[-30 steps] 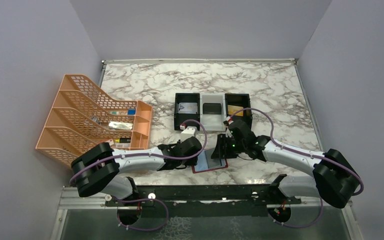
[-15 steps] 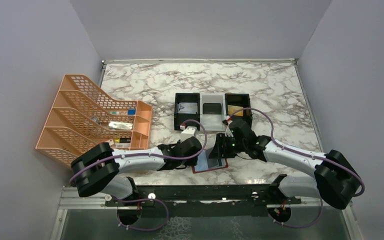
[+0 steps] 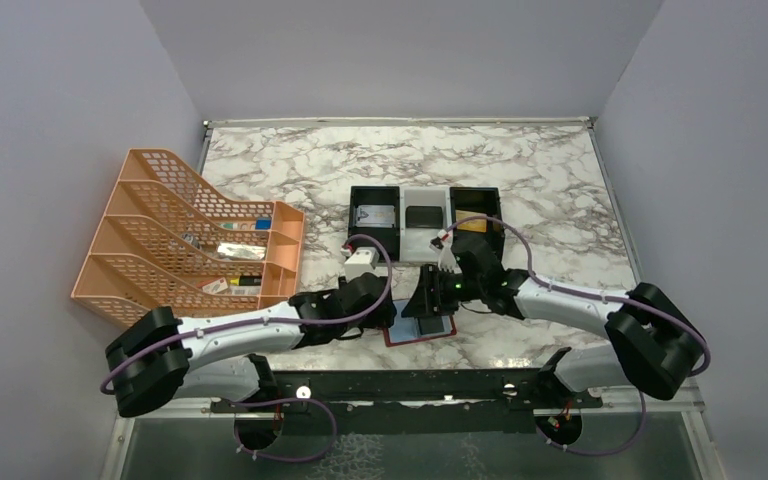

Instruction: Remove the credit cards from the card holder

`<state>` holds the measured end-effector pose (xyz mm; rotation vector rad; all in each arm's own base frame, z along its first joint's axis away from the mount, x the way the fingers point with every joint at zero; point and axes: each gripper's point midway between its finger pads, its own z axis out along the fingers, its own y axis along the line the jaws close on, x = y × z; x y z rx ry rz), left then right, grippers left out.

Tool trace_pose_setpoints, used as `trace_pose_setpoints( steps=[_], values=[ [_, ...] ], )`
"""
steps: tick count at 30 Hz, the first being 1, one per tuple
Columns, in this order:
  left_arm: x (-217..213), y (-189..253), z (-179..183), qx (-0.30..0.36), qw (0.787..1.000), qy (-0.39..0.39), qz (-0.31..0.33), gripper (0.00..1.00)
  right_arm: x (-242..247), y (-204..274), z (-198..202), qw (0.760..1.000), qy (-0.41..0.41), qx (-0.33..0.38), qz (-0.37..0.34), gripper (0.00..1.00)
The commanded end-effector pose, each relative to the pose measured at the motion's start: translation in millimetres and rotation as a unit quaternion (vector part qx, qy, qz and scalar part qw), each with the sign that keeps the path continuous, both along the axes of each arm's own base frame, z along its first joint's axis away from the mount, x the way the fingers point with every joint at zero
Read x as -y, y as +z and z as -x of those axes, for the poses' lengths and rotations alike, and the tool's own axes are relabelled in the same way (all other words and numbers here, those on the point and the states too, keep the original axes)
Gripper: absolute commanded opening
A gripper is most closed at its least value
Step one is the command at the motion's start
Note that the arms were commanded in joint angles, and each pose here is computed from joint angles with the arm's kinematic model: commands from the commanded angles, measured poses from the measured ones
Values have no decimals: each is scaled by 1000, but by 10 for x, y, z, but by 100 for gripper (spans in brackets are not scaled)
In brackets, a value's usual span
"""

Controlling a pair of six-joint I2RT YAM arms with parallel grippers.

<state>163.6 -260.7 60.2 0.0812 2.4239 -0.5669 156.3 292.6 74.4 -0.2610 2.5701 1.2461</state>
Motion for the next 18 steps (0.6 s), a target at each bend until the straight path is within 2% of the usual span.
trace_pose_setpoints(
  steps=[1, 5, 8, 13, 18],
  values=[
    [-274, -5, 0, 4, 999, 52, -5, 64, -204, 159, 19, 998, 42, -2, -53, 48],
    [-357, 63, 21, 12, 997, 67, 20, 69, -250, 153, 126, 994, 77, -16, -74, 51],
    [-370, 145, 32, 21, 997, 62, 36, 71, -195, 148, 95, 996, 68, -1, -56, 51],
    [-265, 307, 23, 32, 998, 39, 50, 74, 1, 190, -178, 998, -17, 58, 1, 52],
    [-11, 518, 0, 38, 996, 6, 86, 74, 295, 218, -414, 987, -113, 107, 51, 54]
  ],
)
